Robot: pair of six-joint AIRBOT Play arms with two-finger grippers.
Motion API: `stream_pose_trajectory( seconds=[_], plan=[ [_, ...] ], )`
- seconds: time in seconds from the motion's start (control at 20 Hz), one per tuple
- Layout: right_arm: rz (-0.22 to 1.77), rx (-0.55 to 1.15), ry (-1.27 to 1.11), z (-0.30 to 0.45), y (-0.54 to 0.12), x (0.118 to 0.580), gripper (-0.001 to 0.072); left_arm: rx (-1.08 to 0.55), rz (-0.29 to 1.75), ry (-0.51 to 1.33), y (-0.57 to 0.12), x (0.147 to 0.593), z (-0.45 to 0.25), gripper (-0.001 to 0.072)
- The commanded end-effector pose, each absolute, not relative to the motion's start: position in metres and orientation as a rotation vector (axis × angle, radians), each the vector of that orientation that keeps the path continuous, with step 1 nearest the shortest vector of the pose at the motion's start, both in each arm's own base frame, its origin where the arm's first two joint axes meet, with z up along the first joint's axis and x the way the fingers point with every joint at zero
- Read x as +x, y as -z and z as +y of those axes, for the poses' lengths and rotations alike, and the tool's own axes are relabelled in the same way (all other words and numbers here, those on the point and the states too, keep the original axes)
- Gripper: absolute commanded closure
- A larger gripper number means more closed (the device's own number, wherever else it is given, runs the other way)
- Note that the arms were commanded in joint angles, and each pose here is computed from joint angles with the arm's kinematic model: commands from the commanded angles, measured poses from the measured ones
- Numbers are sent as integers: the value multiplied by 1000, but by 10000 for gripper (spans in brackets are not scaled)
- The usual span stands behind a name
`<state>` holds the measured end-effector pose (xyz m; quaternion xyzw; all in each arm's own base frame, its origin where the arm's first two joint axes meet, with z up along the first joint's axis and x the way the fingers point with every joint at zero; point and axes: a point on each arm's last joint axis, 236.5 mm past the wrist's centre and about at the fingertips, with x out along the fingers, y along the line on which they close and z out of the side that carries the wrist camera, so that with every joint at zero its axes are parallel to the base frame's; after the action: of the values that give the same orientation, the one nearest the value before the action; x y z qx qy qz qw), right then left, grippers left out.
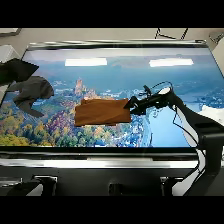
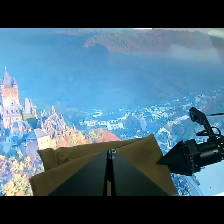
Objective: Fold the clothes and pants, and hang the long-sleeved shirts on hangers.
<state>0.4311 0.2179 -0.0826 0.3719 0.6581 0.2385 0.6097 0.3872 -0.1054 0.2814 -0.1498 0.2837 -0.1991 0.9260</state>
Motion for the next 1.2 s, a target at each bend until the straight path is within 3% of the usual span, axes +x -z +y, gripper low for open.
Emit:
stream_pose_trajectory(
  seconds=[0.0, 0.05, 0.3, 0.65, 1.15],
  plan=[
    [1511, 883, -585, 235, 79, 432, 551, -308, 583, 413, -281, 387, -107, 684],
    [1503, 869, -629, 235, 70, 432, 666, -308, 584, 413, -281, 387, -107, 684],
    [1362, 872, -888, 194, -62, 458, 670, -308, 590, 412, -278, 389, -107, 684],
    [965, 956, -612, 27, -236, 489, 669, -294, 632, 414, -259, 402, -107, 684],
    [641, 1115, 65, -236, -239, 442, 669, -296, 647, 413, -252, 406, -107, 684]
  ],
)
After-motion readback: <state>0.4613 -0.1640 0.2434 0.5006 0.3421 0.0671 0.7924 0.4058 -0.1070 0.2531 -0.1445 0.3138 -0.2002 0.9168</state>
